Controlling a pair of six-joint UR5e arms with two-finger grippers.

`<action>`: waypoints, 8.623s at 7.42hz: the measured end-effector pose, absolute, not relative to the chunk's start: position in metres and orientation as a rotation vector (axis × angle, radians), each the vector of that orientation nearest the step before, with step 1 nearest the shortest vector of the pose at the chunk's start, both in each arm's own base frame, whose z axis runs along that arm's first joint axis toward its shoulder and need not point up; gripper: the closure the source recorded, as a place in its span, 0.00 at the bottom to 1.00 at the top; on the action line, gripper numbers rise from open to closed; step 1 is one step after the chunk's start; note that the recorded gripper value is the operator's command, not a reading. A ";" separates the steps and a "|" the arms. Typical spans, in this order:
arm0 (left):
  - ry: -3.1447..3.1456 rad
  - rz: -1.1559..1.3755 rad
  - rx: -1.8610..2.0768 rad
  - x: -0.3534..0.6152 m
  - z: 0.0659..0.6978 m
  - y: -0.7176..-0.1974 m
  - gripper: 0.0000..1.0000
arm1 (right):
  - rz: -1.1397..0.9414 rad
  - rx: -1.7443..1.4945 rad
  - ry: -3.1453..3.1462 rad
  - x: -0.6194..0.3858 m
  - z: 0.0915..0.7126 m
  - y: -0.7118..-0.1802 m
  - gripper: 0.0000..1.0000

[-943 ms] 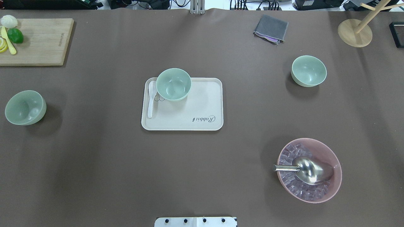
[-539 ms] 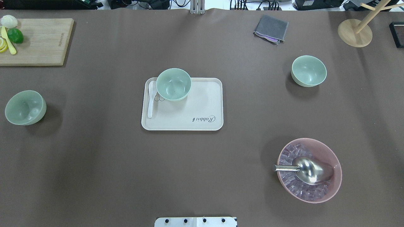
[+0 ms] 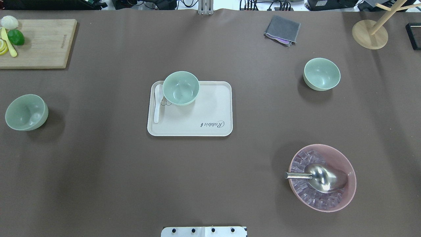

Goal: Stack green bowls together

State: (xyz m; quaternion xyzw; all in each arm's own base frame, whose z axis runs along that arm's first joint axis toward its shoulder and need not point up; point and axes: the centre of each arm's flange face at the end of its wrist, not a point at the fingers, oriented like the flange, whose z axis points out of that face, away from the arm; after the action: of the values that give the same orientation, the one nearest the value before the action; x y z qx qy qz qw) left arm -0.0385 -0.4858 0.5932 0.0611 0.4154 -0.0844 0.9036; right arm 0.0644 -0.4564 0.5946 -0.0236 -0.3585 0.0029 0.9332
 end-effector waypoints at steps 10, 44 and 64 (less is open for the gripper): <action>0.874 -0.189 0.130 -0.035 0.582 -0.494 0.02 | -0.003 -0.025 -0.737 0.064 0.583 -0.463 0.00; 0.995 -0.147 0.010 0.142 0.551 -0.541 1.00 | -0.122 0.019 -0.752 -0.036 0.503 -0.536 0.00; 1.013 -0.462 -0.063 0.337 0.279 -0.591 1.00 | -0.064 0.037 -0.765 -0.260 0.528 -0.650 0.67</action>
State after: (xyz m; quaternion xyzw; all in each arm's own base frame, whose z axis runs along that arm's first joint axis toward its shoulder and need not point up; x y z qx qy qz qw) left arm 0.3371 -0.5911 0.2792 -0.0301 0.4807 -0.2191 0.8485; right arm -0.2602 -0.6498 0.5280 0.0180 -0.3732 -0.0310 0.9271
